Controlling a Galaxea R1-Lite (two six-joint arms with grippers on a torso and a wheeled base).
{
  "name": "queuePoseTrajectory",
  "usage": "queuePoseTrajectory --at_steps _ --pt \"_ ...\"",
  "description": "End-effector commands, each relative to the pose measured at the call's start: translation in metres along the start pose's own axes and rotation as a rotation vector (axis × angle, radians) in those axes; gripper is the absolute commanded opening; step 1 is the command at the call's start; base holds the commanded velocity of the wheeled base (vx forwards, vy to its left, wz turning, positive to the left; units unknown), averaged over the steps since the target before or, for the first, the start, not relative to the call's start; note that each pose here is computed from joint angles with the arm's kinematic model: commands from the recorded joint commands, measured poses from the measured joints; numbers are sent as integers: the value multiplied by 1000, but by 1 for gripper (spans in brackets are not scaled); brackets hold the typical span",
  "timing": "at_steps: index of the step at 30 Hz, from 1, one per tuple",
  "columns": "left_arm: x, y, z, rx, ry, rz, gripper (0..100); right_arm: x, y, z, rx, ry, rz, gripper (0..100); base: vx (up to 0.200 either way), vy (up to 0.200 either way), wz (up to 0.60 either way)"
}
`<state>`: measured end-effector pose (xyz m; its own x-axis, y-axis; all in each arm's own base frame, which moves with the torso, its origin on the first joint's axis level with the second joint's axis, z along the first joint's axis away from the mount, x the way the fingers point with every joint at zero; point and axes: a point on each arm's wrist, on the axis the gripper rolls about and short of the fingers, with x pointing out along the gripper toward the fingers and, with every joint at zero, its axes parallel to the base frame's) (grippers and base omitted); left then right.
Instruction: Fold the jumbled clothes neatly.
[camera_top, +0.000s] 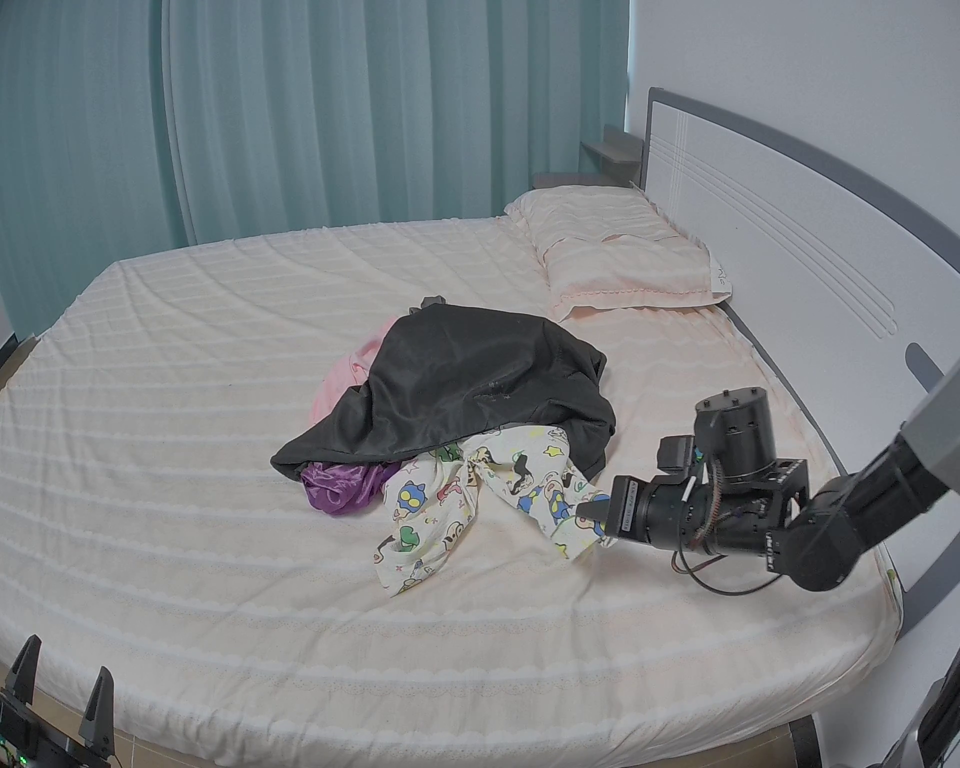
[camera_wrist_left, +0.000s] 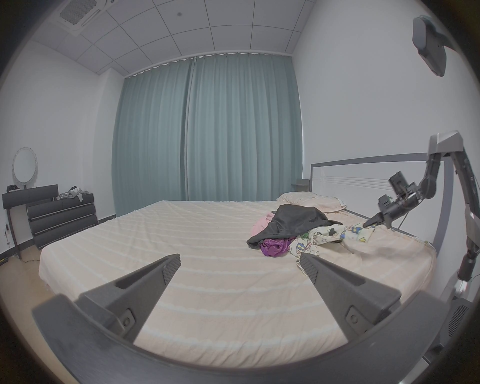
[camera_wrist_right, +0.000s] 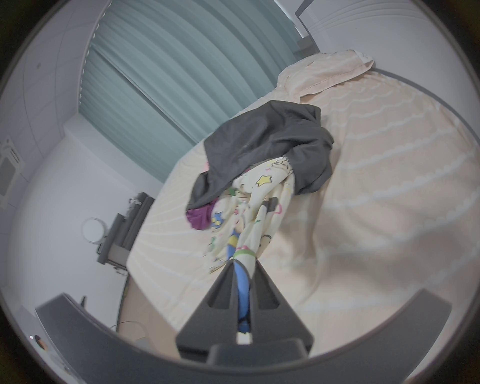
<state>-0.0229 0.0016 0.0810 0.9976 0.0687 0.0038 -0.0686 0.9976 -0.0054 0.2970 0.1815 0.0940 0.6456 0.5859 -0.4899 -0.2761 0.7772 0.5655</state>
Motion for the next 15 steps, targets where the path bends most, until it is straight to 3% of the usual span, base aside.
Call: queuePoseTrajectory --at_steps 1,11,15 --pt "0 0 -5 -1 1 2 100 -78 29 -12 49 1 171 0 0 0 0" --pt "0 0 -5 4 -1 -3 100 -139 30 -42 33 19 244 0 0 0 0" --pt "0 0 -5 2 1 -4 100 -167 33 -47 10 -4 320 0 0 0 0"
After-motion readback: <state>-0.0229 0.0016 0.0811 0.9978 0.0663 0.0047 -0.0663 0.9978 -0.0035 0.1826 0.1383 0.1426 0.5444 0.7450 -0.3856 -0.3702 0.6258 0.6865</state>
